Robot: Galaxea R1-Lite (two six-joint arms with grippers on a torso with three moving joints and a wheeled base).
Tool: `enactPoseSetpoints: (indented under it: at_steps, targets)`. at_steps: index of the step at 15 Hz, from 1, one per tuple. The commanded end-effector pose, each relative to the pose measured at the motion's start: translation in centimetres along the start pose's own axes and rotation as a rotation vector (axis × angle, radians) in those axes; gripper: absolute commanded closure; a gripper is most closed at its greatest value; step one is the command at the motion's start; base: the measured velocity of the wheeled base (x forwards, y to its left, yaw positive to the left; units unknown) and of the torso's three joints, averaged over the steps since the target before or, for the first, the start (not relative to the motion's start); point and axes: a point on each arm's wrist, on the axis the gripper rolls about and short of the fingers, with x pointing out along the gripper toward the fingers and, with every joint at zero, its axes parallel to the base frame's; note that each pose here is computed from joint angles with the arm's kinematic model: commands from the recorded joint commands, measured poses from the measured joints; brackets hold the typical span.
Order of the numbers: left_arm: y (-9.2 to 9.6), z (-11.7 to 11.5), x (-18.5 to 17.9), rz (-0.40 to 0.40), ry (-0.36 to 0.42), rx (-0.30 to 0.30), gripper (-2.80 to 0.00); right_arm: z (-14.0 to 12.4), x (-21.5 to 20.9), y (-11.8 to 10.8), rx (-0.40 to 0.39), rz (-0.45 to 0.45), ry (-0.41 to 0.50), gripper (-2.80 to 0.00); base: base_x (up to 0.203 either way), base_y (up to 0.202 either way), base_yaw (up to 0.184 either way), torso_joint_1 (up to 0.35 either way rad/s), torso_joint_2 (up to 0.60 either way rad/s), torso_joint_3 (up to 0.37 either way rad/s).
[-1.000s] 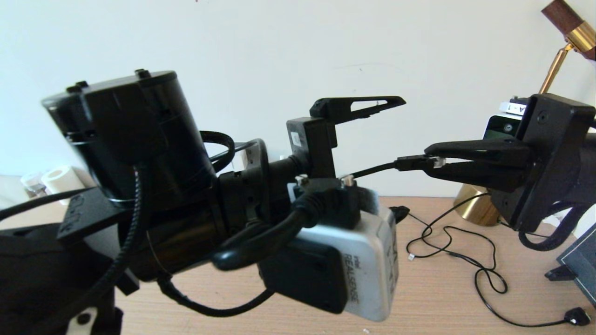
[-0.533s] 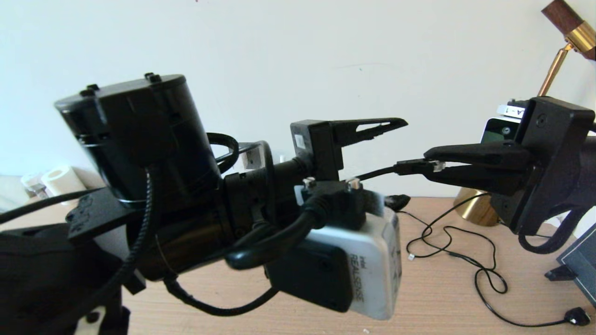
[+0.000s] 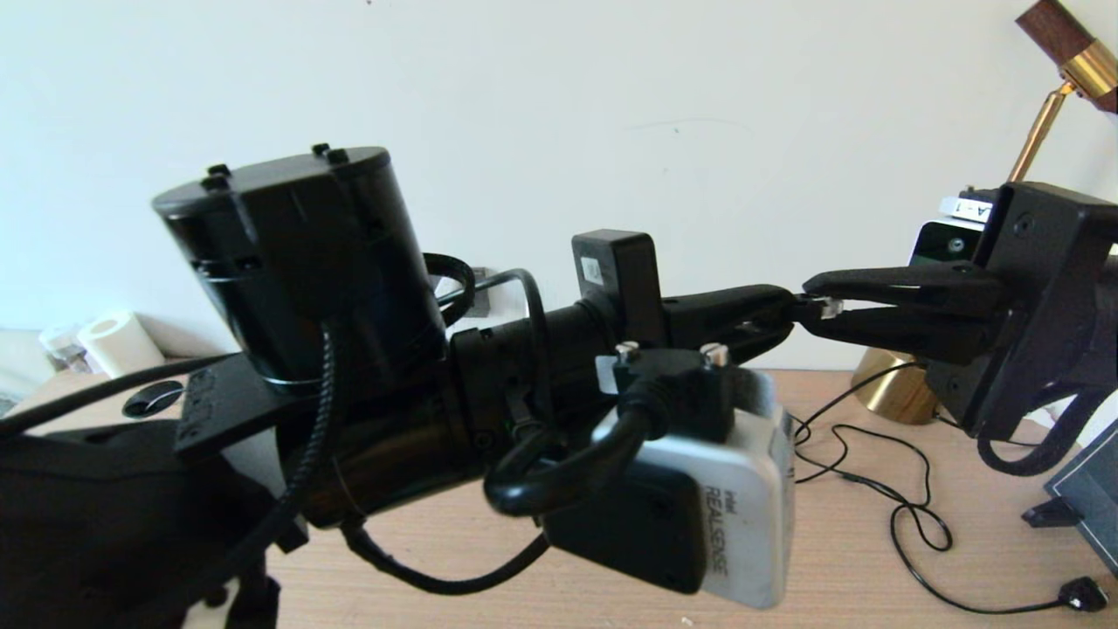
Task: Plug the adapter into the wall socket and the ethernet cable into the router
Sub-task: Hand it to the other hand, then align cable and router interface
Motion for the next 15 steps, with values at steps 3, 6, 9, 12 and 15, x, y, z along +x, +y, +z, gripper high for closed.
enactPoseSetpoints:
  at_steps: [3,6,9,12,15]
  targets:
    - [-0.1,0.0,0.1,0.002,-0.005,0.007,0.00,0.0,0.1,-0.1,0.007,0.000,0.009,0.00,0.000,0.000,0.000,0.000,0.00,0.000]
    - [0.0,0.0,-0.4,0.000,0.001,0.003,0.00,0.0,0.0,-0.1,0.004,-0.001,-0.007,-2.80,0.000,0.000,0.000,0.000,0.00,0.000]
    - [-0.1,-1.8,-3.4,-0.008,0.108,-0.115,0.00,-1.5,-1.3,0.4,-0.124,0.016,-0.080,-2.80,0.000,0.000,0.000,0.000,0.00,0.000]
    - [-0.1,-4.8,-7.3,0.107,0.348,-0.559,0.00,-3.3,-3.7,0.4,-0.501,-0.059,-0.328,-2.80,0.000,0.000,0.000,0.000,0.00,0.000]
    - [-0.1,-9.1,-11.0,0.376,0.636,-0.921,0.00,-5.0,-6.0,-1.7,-0.906,-0.432,-0.625,0.00,0.000,0.000,0.000,0.000,0.00,0.000]
